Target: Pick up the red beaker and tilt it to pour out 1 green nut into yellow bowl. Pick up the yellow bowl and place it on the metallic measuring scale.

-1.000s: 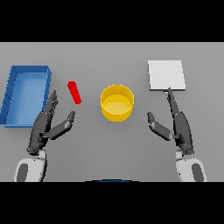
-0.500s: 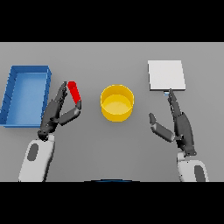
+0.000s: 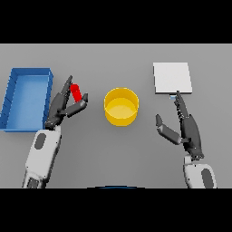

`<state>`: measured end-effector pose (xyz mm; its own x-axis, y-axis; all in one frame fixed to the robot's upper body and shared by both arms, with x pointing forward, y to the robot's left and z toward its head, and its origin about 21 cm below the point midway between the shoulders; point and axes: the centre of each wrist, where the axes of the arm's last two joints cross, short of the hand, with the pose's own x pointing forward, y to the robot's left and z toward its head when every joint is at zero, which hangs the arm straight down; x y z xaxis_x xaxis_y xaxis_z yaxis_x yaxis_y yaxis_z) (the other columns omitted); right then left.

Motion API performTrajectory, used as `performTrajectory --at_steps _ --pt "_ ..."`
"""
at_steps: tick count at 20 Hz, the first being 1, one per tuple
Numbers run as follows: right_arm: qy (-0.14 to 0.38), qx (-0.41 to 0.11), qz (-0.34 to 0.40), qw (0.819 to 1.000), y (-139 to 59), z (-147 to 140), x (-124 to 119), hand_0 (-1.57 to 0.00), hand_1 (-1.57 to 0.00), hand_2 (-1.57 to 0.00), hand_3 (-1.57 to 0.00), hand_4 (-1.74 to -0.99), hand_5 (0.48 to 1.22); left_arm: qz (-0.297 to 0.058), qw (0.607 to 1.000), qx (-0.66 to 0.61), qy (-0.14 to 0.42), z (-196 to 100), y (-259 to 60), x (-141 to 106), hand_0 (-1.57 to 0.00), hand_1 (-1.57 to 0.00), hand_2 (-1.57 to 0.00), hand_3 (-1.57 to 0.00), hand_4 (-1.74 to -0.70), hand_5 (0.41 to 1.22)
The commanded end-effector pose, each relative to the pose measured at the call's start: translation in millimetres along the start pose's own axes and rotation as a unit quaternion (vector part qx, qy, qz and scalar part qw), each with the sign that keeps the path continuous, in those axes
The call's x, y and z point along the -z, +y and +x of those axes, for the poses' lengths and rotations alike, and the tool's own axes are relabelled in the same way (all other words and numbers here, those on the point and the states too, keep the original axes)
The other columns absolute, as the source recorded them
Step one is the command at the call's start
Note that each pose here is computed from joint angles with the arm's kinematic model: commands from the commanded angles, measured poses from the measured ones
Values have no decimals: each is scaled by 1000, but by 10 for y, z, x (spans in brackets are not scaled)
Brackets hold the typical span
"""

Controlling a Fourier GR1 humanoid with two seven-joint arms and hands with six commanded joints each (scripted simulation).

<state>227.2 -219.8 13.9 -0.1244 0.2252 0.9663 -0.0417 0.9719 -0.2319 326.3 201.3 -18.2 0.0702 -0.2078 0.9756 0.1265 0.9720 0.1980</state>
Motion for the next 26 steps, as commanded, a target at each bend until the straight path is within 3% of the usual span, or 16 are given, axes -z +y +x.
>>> performTrajectory --at_steps 1,7,11,12,13,15,18,20,23,26 --pt "-7 -2 3 1000 20 -2 -6 1 1 1 1 -1333 687 -6 1000 0 -2 -2 -38 44 1 1 1 1 -1319 711" --pt "-7 -1 -1 1000 20 -16 0 1 1 1 1 -1315 682 -11 1000 4 5 94 -12 261 1 1 1 1 -1322 710" --pt "-13 -2 -4 1000 -3 -3 -37 1 1 1 1 -1295 683 -15 1000 -6 -15 63 -89 329 1 1 -30 -3 -1389 752" --pt "-15 -6 -6 1000 -36 4 -22 1 1 1 1 -1291 684 -12 1000 -13 -16 62 -135 329 -81 -84 -122 -75 -1416 770" --pt "-14 -5 -7 1000 -38 15 -10 1 1 1 1 -1289 684 -4 1000 -22 -8 79 -155 358 -253 -276 -307 -220 -1444 795" --pt "-5 -5 -5 1000 -23 -8 0 1 1 1 1 -1285 683 16 1000 -19 -6 61 -181 353 -681 -701 -715 -706 -1441 949" --pt "-7 -4 1 1000 -3 -2 0 1 1 1 1 -1290 684 21 999 2 -25 54 -250 381 -1115 -1125 -1133 -1128 -1443 1082" --pt "-8 -2 -1 1000 15 -14 41 1 1 1 1 -1293 682 23 999 -2 -32 37 -275 383 -1279 -1286 -1290 -1288 -1447 1132" --pt "-18 -3 7 1000 62 0 38 1 1 1 1 -1296 682 33 998 -10 -52 52 -252 375 -1422 -1425 -1427 -1426 -1591 1123" --pt "-20 -10 8 1000 44 -30 56 1 1 1 1 -1274 674 32 997 -10 -63 127 -221 378 -1495 -1496 -1497 -1497 -1664 1108"
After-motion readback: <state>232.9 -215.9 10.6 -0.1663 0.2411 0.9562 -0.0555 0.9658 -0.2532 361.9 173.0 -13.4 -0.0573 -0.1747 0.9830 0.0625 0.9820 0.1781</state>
